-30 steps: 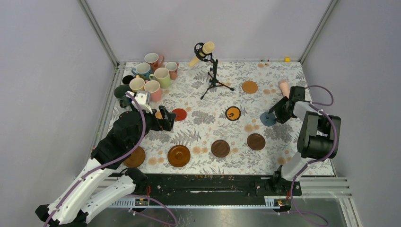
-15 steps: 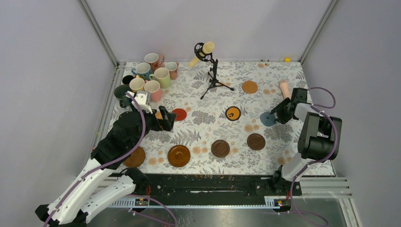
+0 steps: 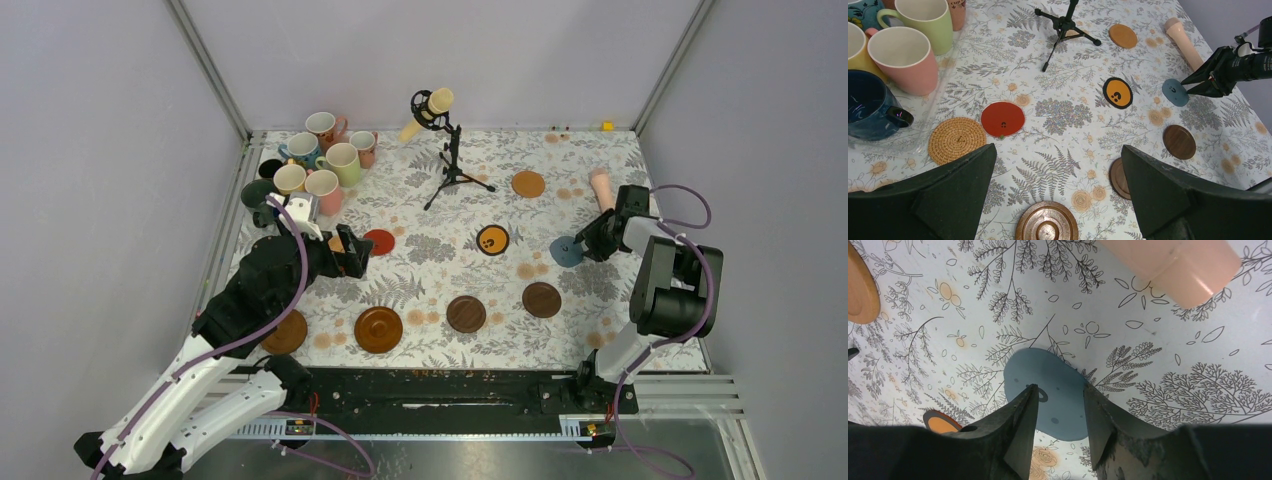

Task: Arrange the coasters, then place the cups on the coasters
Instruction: Move the coaster to the center of the board.

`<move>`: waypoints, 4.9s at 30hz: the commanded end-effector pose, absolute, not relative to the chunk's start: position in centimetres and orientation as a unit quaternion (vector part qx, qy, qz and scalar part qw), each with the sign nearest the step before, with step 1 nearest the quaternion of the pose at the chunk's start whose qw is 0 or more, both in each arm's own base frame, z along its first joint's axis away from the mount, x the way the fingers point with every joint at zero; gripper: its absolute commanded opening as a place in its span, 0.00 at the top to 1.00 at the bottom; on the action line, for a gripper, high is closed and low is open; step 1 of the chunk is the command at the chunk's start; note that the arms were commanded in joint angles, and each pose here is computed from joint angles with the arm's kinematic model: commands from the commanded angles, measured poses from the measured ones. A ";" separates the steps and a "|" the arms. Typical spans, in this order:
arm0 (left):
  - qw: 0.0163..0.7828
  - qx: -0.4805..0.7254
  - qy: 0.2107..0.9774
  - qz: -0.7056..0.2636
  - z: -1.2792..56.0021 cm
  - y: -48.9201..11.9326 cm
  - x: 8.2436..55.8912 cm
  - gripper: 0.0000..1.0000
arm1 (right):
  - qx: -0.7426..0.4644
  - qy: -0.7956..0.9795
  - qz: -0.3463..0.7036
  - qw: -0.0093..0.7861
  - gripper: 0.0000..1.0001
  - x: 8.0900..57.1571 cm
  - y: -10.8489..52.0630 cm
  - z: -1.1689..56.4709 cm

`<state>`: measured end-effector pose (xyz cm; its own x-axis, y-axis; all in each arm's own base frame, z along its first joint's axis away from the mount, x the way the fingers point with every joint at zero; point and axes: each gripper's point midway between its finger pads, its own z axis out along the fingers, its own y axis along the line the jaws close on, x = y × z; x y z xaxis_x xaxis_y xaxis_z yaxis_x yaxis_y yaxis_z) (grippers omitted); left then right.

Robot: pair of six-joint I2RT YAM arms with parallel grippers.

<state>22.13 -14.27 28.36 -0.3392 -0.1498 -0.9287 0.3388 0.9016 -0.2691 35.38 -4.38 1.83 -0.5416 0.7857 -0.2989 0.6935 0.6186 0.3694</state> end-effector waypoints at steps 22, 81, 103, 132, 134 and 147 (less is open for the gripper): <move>0.593 0.054 0.770 -0.230 29.9 -14.6 22.3 0.01 | 0.415 0.883 0.056 0.210 0.50 36.4 -4.8 2.5; 0.592 0.057 0.767 -0.242 30.2 -14.9 22.0 0.01 | 0.343 0.919 0.134 0.138 0.50 37.0 4.4 2.4; 0.590 0.057 0.768 -0.240 30.0 -14.8 22.1 0.01 | 0.355 0.876 0.211 0.250 0.46 44.1 6.2 7.4; 0.593 0.057 0.766 -0.241 30.2 -14.8 22.0 0.01 | 0.366 0.898 0.140 0.198 0.49 42.0 7.7 3.6; 0.593 0.057 0.766 -0.241 30.2 -14.8 22.0 0.01 | 0.363 0.899 0.141 0.198 0.50 41.7 8.0 3.7; 0.596 0.056 0.763 -0.245 30.4 -14.7 21.8 0.01 | 0.376 0.891 0.152 0.205 0.50 37.3 8.7 4.7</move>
